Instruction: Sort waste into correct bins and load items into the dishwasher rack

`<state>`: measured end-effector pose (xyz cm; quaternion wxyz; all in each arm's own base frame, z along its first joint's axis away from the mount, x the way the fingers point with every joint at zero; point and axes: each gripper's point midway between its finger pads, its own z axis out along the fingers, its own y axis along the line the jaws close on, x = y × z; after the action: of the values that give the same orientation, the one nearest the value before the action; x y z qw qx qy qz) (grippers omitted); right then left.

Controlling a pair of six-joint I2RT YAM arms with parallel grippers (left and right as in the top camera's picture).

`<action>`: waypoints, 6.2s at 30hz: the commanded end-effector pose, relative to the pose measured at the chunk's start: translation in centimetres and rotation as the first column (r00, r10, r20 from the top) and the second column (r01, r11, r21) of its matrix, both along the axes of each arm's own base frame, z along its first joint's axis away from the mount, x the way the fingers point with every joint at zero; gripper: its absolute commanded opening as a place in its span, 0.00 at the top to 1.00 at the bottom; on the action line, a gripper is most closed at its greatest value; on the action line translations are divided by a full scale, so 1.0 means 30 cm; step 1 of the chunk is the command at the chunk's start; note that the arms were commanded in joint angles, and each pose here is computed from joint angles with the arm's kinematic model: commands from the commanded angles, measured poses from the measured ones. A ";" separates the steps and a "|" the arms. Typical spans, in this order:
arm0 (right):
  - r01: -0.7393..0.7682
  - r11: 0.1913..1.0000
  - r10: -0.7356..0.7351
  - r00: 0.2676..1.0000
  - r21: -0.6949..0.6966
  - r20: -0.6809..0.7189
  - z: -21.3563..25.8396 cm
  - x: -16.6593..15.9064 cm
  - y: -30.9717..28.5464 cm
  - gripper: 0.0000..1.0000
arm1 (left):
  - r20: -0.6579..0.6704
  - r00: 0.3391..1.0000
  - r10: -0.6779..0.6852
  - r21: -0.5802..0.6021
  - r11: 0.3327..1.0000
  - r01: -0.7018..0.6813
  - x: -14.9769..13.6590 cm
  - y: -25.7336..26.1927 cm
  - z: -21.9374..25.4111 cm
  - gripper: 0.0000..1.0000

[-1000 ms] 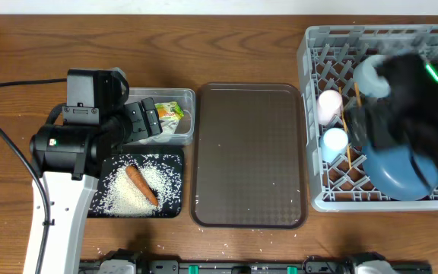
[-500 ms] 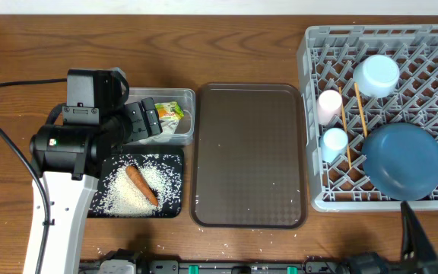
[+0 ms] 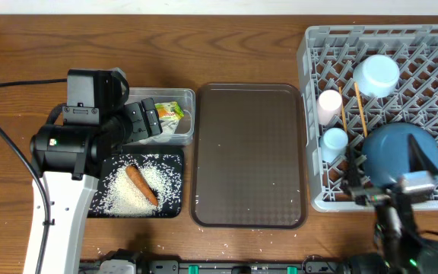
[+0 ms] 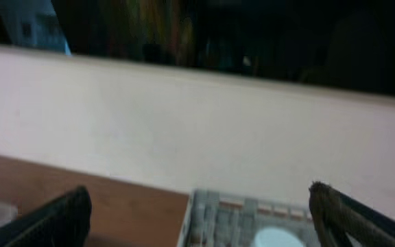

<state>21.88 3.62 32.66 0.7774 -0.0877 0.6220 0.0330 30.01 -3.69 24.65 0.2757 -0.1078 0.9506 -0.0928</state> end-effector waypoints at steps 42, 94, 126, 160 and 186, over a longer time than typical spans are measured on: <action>0.062 0.997 -0.070 0.959 -0.037 -0.274 -0.560 0.088 -0.051 0.01 | -0.001 1.000 0.003 0.008 1.000 -0.003 -0.001 0.005 -0.003 0.08; 0.062 0.997 -0.070 0.959 -0.037 -0.274 -0.560 0.088 -0.051 0.01 | 0.741 0.650 0.171 -0.229 0.973 0.006 -0.400 0.035 0.065 0.08; 0.062 0.997 -0.070 0.959 -0.037 -0.274 -0.560 0.088 -0.051 0.01 | 0.723 0.680 0.125 -0.170 0.985 0.000 -0.193 0.021 -0.357 0.08; 0.062 0.997 -0.070 0.959 -0.037 -0.274 -0.560 0.088 -0.051 0.01 | 0.750 0.643 -0.157 0.163 0.985 0.050 -0.193 0.020 -0.357 0.08; 0.062 0.997 -0.070 0.959 -0.037 -0.274 -0.560 0.088 -0.051 0.01 | 0.750 0.643 -0.157 0.163 0.985 0.050 -0.193 0.020 -0.357 0.08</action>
<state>24.53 2.31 15.89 0.6827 -0.0722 0.7270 0.0167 24.34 -2.97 15.36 0.6655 0.0059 0.7413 -0.0875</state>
